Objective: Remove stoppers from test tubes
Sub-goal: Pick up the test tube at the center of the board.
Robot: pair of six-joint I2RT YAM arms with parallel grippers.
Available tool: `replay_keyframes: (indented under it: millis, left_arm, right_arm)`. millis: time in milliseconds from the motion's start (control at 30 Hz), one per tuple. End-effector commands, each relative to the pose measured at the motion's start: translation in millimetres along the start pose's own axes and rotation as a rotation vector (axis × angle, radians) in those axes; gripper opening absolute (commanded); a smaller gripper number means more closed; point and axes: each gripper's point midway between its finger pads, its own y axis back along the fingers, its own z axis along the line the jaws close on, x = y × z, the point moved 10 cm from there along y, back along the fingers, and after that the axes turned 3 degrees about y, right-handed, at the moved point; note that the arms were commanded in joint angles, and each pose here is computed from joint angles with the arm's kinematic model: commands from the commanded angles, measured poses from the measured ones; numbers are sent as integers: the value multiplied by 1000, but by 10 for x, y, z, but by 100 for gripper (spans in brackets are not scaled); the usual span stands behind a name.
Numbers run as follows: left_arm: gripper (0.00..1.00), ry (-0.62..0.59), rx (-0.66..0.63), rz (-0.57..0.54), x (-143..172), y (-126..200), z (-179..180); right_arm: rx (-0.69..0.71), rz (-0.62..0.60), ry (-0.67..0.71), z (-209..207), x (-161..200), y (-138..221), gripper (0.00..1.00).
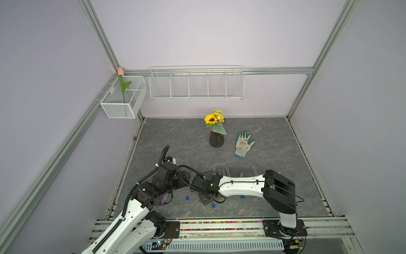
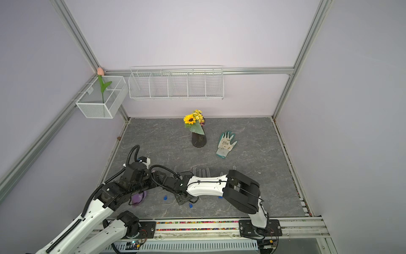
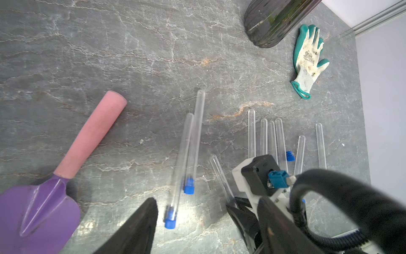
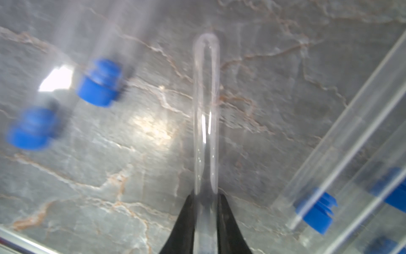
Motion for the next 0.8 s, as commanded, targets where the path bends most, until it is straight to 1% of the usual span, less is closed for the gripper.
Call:
replay_keyframes:
  millis: [0, 267, 400, 467, 600, 767]
  left_arm:
    - [74, 12, -3, 3, -4, 3, 10]
    - [74, 27, 17, 24, -11, -48, -22]
    - [74, 30, 24, 28, -12, -60, -31]
    - [74, 32, 9, 53, -8, -123, -28]
    - [74, 46, 17, 66, -10, -154, -39]
    - [74, 47, 74, 70, -26, -143, -88]
  right_arm:
    - [15, 43, -46, -195, 97, -1, 15]
    - [-54, -9, -94, -311, 34, 136, 13]
    - [-120, -62, -103, -335, -13, 254, 13]
    - [-158, -85, -102, -324, -33, 310, 13]
    - [-229, -123, -95, -297, -47, 390, 13]
    - [-332, -186, -88, -350, -52, 513, 13]
